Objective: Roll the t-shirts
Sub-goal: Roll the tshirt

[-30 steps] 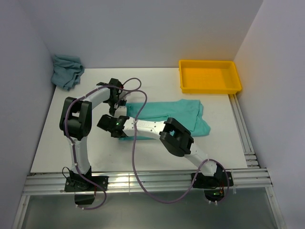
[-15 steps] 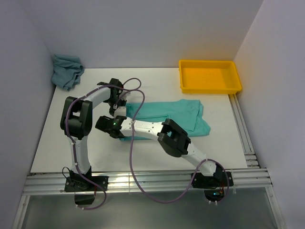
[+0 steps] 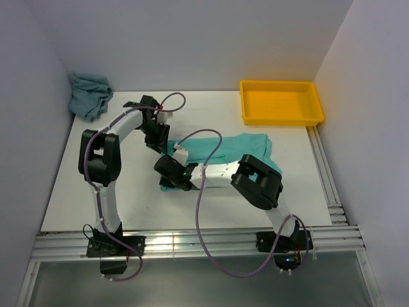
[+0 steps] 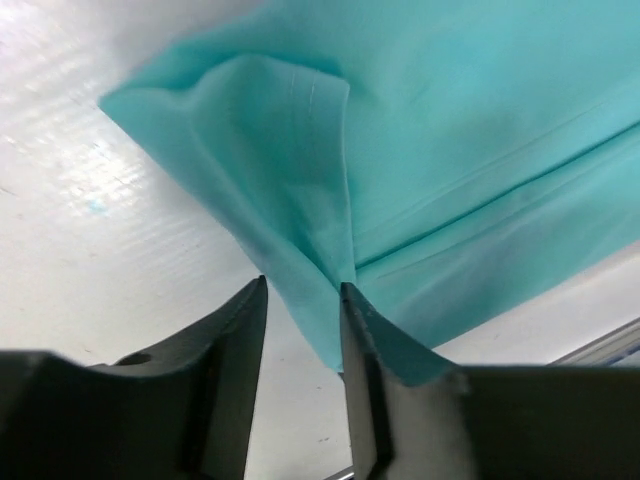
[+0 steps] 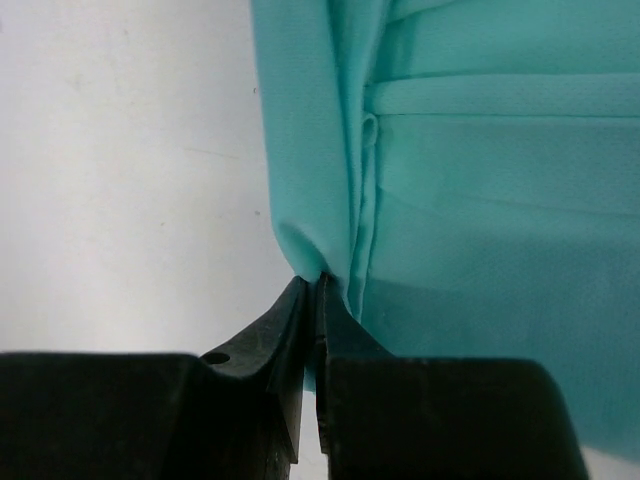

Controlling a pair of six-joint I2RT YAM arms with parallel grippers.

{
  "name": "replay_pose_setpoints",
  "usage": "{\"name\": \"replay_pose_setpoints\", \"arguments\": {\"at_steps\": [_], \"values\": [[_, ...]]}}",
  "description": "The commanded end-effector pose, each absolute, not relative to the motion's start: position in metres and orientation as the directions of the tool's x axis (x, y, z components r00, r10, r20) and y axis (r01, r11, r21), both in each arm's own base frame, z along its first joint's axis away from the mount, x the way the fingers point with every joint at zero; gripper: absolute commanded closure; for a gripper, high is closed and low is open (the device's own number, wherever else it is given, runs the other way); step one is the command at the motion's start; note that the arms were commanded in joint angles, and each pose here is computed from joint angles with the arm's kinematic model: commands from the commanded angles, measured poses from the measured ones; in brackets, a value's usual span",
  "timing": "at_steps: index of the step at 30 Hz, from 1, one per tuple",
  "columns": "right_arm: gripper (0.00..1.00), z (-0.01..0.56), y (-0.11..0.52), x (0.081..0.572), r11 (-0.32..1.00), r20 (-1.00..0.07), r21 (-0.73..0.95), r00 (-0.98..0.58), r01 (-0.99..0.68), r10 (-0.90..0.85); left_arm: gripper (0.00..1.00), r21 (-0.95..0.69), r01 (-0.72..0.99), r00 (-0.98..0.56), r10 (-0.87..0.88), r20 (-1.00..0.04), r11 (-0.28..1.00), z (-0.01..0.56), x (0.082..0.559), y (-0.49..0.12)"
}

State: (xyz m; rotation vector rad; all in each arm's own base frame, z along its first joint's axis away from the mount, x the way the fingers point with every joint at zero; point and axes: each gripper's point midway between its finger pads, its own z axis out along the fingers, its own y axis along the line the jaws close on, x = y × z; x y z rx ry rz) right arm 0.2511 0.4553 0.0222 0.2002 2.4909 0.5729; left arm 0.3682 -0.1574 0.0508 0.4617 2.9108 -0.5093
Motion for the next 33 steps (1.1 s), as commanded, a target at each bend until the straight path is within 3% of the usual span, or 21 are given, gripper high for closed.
{"name": "replay_pose_setpoints", "arguments": {"at_steps": [1, 8, 17, 25, 33], "values": [[0.96, 0.015, 0.467, 0.237, 0.775, -0.336, 0.630, -0.883, 0.048, 0.328, 0.58, -0.376, 0.383, -0.913, 0.282, -0.296, 0.844, 0.086, 0.381, -0.161], [0.97, 0.013, 0.458, 0.243, 0.608, -0.180, 0.781, -0.880, 0.143, 0.439, 0.55, -0.449, 0.365, -0.920, 0.240, -0.311, 0.816, 0.098, 0.379, -0.137], [0.99, 0.003, 0.448, 0.238, 0.386, 0.032, 0.886, -0.865, 0.256, 0.501, 0.53, -0.536, 0.325, -0.941, 0.212, -0.263, 0.779, 0.068, 0.363, -0.130], [0.99, 0.001, 0.445, 0.237, 0.312, 0.098, 0.905, -0.854, 0.291, 0.511, 0.54, -0.600, 0.245, -0.969, 0.171, -0.179, 0.762, 0.028, 0.355, -0.140], [0.99, 0.003, 0.443, 0.238, 0.277, 0.121, 0.913, -0.849, 0.299, 0.515, 0.55, -0.603, 0.220, -0.975, 0.155, -0.160, 0.767, 0.016, 0.359, -0.155]]}}
